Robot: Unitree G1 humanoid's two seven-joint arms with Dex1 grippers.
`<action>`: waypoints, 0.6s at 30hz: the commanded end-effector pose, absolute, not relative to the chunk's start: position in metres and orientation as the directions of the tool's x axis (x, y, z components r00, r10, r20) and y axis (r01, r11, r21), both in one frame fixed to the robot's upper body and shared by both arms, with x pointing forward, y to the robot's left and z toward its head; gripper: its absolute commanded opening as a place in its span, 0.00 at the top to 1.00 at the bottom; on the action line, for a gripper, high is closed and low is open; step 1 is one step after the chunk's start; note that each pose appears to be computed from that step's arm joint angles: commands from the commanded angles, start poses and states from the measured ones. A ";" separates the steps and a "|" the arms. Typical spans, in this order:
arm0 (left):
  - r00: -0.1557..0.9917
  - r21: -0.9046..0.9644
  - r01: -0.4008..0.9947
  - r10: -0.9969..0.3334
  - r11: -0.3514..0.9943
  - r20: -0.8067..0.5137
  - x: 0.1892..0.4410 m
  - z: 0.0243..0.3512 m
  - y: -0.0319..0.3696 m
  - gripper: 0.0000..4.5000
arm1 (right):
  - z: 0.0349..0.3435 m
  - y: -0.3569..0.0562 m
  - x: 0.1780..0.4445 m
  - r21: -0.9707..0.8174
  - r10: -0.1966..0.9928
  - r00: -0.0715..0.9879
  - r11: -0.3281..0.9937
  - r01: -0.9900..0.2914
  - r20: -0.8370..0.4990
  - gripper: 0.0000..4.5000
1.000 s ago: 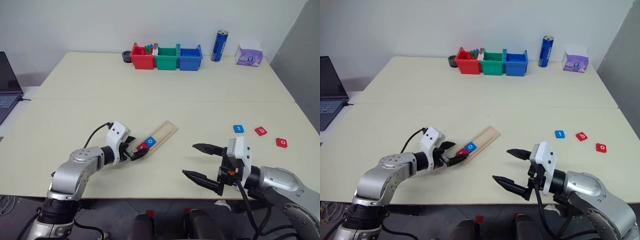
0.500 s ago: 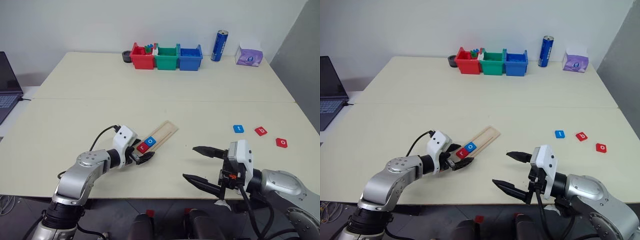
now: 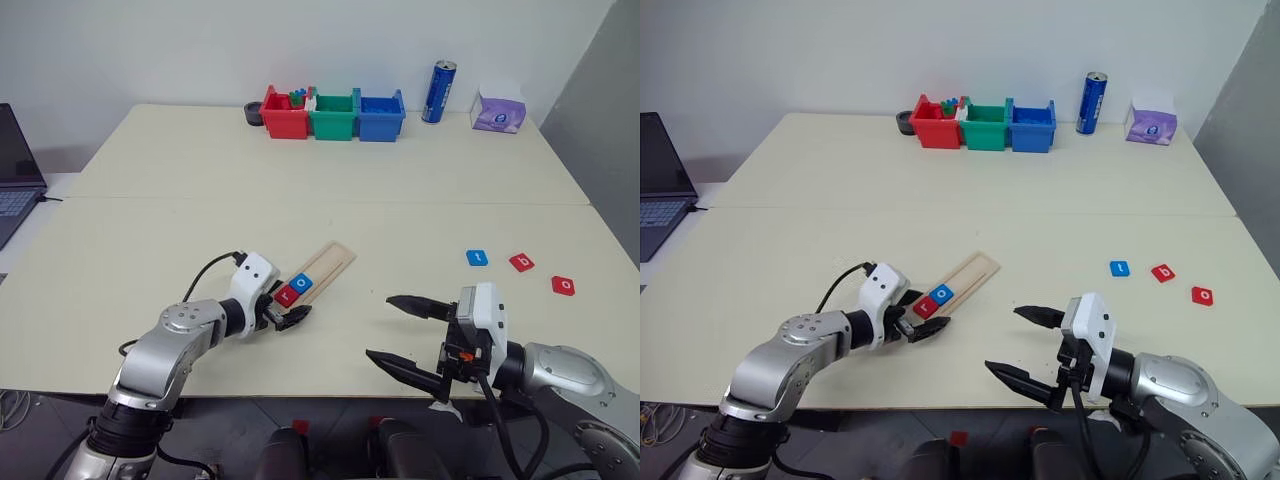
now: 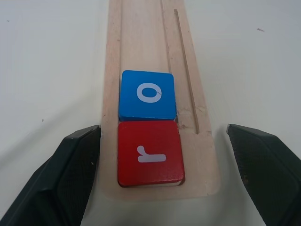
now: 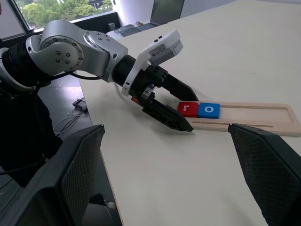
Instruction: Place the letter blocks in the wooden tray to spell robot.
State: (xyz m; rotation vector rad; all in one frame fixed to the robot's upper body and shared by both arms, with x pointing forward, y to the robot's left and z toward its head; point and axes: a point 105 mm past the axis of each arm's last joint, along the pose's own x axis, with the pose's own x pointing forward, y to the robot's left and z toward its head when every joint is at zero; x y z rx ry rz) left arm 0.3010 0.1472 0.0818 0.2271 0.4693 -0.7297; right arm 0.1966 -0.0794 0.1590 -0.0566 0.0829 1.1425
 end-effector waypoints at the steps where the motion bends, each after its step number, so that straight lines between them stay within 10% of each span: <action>1: 0.635 0.041 0.680 -0.560 0.733 -0.532 0.300 0.076 0.148 0.00 | 0.170 -0.076 0.189 -0.033 0.916 0.396 0.395 -0.918 -0.063 0.00; 5: 0.634 0.041 0.669 -0.541 0.742 -0.552 0.302 0.075 0.152 0.00 | 0.170 -0.074 0.188 -0.028 0.917 0.395 0.394 -0.919 -0.059 0.00; 10: 0.630 0.030 0.659 -0.530 0.751 -0.567 0.302 0.072 0.155 0.25 | 0.171 -0.073 0.188 -0.025 0.917 0.395 0.394 -0.919 -0.054 0.00; 18: 0.643 0.031 0.644 -0.519 0.764 -0.563 0.307 0.074 0.164 0.25 | 0.171 -0.073 0.189 -0.028 0.918 0.394 0.394 -0.919 -0.050 0.00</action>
